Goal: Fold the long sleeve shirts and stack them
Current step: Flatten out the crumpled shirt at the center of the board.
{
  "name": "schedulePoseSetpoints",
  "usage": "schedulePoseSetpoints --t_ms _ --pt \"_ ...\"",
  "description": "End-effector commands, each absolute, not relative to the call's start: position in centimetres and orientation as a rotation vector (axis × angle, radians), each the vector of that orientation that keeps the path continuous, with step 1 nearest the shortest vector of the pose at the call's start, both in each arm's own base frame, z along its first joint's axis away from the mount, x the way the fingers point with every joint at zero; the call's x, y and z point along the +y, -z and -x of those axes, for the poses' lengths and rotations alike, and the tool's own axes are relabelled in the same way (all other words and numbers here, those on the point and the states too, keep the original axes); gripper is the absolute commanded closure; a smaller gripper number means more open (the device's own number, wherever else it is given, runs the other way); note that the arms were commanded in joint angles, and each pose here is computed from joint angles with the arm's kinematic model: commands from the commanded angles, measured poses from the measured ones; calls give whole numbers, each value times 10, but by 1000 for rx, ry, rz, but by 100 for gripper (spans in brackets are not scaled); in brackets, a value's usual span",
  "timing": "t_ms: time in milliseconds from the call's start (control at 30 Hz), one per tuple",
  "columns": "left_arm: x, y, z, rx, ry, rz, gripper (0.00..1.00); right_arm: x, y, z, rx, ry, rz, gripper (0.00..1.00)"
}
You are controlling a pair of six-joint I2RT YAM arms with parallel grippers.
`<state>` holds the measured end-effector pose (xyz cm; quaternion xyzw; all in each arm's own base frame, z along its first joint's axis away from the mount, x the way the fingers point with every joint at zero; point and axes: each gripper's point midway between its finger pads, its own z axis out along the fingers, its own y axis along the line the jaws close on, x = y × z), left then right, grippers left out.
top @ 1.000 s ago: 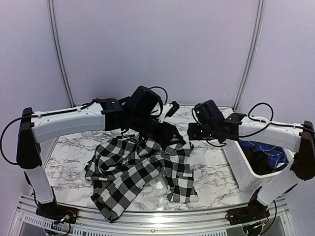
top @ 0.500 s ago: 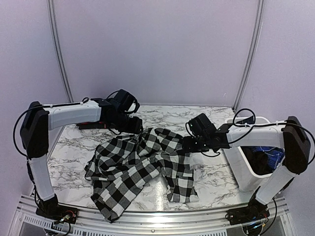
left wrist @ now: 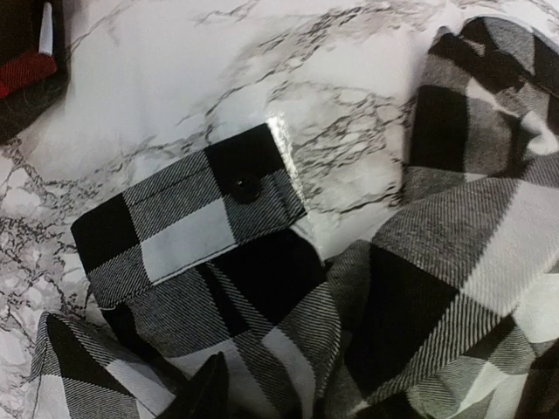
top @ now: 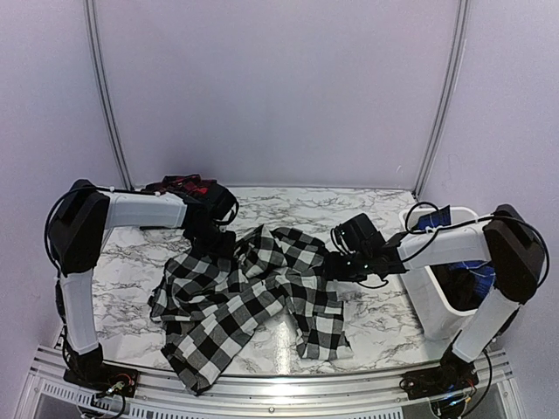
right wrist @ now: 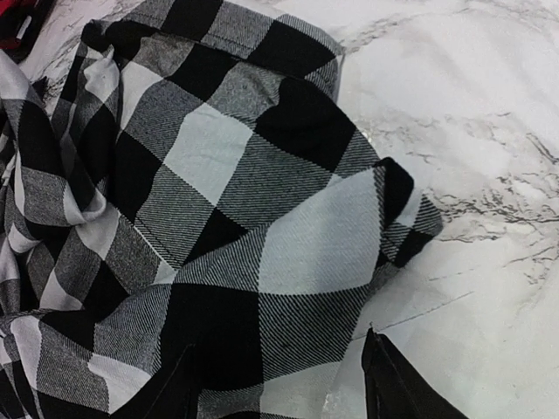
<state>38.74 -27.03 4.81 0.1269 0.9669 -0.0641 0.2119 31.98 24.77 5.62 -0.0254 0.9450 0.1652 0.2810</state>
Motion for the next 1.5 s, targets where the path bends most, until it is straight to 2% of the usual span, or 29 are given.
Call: schedulePoseSetpoints --t_ms 0,67,133,200,300,733,1067,1133,1333,1400,1467 --pt "-240 -33 -375 2739 54 -290 64 261 -53 -331 2512 -544 50 43" --pt "-230 -35 -373 2732 23 -255 78 262 -51 -335 2515 -540 54 48" --pt "-218 -36 -368 2732 -5 -213 88 259 -51 -342 2514 -520 50 62" --pt "-206 -38 -362 2731 -28 -175 95 254 -51 -350 2513 -501 42 79" --pt "-190 -43 -352 2727 -45 -108 100 246 -52 -362 2513 -487 29 99" --pt "-157 -48 -292 2777 123 177 100 174 -68 -433 2495 -196 -52 100" --pt "-131 -46 -282 2771 56 242 100 171 -71 -452 2504 -88 4 100" --pt "-129 -43 -280 2781 55 253 89 170 -73 -456 2502 -68 14 100" --pt "-120 -47 -287 2755 30 288 79 174 -76 -470 2503 -33 55 98" --pt "-121 -51 -292 2754 61 289 71 173 -76 -473 2506 -14 68 96" --pt "-128 -61 -297 2737 102 259 66 173 -77 -473 2514 -3 81 93"
